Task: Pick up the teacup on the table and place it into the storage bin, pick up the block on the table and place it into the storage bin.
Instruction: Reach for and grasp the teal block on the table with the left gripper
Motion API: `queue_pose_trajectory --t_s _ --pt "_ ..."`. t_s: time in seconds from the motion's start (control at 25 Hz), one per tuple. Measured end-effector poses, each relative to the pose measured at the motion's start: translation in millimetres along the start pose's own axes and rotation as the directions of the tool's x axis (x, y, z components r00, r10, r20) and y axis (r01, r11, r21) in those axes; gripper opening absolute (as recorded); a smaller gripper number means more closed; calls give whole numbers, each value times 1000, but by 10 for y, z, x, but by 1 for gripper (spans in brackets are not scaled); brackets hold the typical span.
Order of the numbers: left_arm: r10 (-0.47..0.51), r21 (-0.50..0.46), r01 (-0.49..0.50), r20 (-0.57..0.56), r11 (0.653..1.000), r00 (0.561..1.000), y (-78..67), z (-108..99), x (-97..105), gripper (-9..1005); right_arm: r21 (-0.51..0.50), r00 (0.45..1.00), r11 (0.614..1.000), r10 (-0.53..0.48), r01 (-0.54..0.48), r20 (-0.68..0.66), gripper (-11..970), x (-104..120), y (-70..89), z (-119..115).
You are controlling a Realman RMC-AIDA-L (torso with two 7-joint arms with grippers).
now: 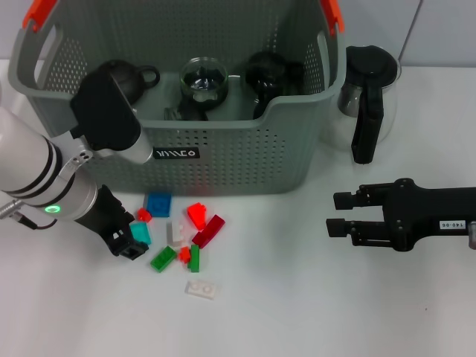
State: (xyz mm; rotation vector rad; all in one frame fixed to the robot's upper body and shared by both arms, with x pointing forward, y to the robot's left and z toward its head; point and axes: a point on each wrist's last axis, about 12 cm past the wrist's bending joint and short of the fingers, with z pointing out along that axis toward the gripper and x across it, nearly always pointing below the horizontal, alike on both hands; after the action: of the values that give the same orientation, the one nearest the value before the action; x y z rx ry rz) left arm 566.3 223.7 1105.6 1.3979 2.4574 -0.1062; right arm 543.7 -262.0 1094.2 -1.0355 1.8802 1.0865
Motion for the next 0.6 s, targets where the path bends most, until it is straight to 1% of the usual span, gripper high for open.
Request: queue_pose_trajectory --t_s 0.24,0.44,0.6 --pt "-17 -3 17 -6 1000 1000 12 -17 -1 563 0 1000 1000 2 -2 0 583 3 1 -3" --pt "-34 0 34 -4 999 999 24 -24 6 396 -2 1000 1000 -2 2 0 583 -11 -3 1" --pt "-52 17 52 6 999 999 25 -55 13 396 -2 1000 1000 -3 3 -1 583 -17 -5 2"
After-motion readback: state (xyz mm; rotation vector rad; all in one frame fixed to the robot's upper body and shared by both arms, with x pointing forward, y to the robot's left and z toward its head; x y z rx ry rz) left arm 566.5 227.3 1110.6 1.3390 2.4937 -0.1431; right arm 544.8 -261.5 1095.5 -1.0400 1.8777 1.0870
